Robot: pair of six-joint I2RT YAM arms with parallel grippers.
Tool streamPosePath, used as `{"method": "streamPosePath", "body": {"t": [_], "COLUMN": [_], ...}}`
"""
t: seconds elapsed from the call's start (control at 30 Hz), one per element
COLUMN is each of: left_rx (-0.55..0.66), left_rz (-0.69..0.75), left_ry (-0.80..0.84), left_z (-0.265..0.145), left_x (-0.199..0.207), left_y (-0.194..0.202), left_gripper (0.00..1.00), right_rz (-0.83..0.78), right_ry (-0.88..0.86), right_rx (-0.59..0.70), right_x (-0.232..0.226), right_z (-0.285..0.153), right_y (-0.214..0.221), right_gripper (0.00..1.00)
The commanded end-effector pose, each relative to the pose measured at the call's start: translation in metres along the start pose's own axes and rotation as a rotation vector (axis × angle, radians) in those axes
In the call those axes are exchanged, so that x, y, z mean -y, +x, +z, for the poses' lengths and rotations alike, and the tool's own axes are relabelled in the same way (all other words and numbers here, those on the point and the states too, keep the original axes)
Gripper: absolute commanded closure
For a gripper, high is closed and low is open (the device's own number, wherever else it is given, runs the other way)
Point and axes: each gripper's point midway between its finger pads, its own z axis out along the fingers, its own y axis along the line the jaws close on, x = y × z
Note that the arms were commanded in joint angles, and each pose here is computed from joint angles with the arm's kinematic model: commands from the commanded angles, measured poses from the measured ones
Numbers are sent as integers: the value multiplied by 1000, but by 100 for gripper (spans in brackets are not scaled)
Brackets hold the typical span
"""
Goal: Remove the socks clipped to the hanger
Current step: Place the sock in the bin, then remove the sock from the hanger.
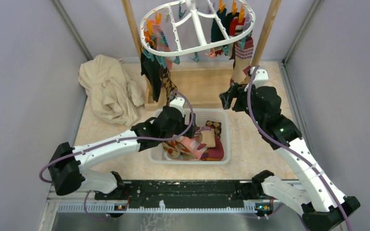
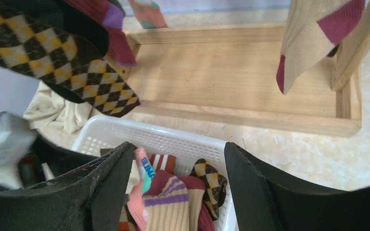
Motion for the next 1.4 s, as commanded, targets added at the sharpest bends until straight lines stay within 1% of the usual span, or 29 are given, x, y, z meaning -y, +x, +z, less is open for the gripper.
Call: {"method": "streamPosePath", "body": {"t": [0.0,0.13,0.23,0.4,0.53,0.6,0.67,0.8,0.97,1.07,1.2,1.37], "left_rx": [48,66,93,143,182,204,226,219,217,224,233,228], "left_rz": [-17,-19,-26,-37,-31,-4,12,-5,-15,-23,-29,-27], "left_ry": [57,86,71,-4,-126,-127,-118,-117,-91,-86,-83,-84], "left_z": [-20,-32,-42,-59,-66,-66,-64,-58,-58,-63,-67,-68], "left_x": [12,14,6,-19,-48,-52,-53,-60,-55,-55,-57,-57], "left_y": [-30,-37,-40,-41,-39,-40,-43,-47,-52,-54,-54,-53], "left_gripper": [1,1,1,1,1,1,1,1,1,1,1,1], "right_rz": [86,139,136,147,161,162,160,166,187,196,208,220], "right_ry": [-16,-15,-12,8,-10,-13,-3,-4,-17,-5,35,79], "right_rx": [43,37,35,26,18,15,13,41,60,62,55,48], "right_x": [9,25,31,39,36,35,37,39,43,50,66,85], "right_z": [12,21,28,36,38,38,37,40,56,65,73,77], "right_y": [-6,1,5,10,12,14,15,9,1,1,6,15], "right_gripper": [30,30,30,30,31,31,32,36,43,46,46,39]}}
